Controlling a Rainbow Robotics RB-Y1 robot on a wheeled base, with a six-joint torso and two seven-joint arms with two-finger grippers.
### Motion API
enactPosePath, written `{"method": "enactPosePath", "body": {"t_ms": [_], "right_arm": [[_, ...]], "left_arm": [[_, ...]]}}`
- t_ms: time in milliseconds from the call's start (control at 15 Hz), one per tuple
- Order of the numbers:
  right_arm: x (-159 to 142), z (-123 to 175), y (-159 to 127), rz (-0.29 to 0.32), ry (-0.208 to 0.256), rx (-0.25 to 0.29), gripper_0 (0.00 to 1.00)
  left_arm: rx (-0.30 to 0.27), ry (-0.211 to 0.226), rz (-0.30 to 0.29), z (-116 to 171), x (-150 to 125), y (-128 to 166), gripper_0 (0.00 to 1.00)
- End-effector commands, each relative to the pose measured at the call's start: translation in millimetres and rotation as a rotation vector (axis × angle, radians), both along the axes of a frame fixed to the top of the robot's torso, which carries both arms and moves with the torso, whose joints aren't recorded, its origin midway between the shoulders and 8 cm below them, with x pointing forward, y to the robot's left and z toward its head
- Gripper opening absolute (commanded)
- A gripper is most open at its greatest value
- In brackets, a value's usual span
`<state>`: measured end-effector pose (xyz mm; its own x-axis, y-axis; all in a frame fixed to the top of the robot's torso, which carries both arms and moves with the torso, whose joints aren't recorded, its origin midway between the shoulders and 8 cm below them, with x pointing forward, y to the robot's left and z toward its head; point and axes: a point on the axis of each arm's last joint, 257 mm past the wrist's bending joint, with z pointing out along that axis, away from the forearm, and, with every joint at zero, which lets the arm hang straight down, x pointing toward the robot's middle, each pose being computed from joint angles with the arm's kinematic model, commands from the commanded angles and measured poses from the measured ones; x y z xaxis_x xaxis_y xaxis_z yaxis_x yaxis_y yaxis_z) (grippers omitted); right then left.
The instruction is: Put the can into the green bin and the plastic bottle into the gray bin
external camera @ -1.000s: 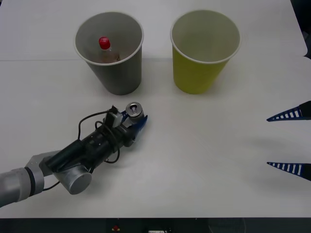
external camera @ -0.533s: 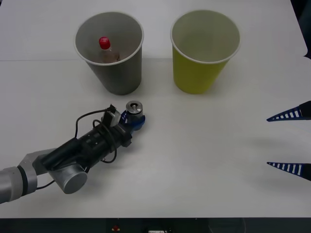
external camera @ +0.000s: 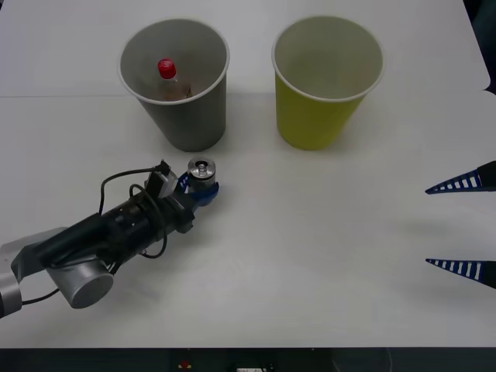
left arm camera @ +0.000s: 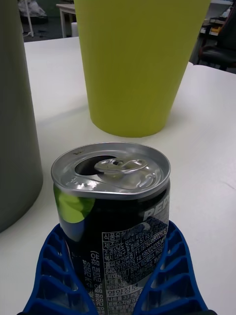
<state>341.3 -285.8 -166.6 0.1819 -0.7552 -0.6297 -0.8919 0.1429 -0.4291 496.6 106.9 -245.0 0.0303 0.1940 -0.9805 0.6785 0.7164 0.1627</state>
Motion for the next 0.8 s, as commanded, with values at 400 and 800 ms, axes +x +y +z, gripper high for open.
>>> {"method": "enactPosePath", "body": {"t_ms": [400, 800], "right_arm": [[0.0, 0.0, 0.0, 0.000, 0.000, 0.000, 1.00], [0.0, 0.0, 0.0, 0.000, 0.000, 0.000, 1.00]], "left_arm": [[-0.020, 0.034, -0.102, 29.2, -18.4, 29.8, 0.00], [-0.017, 0.068, -0.193, 55.9, -29.3, 57.3, 0.00]]}}
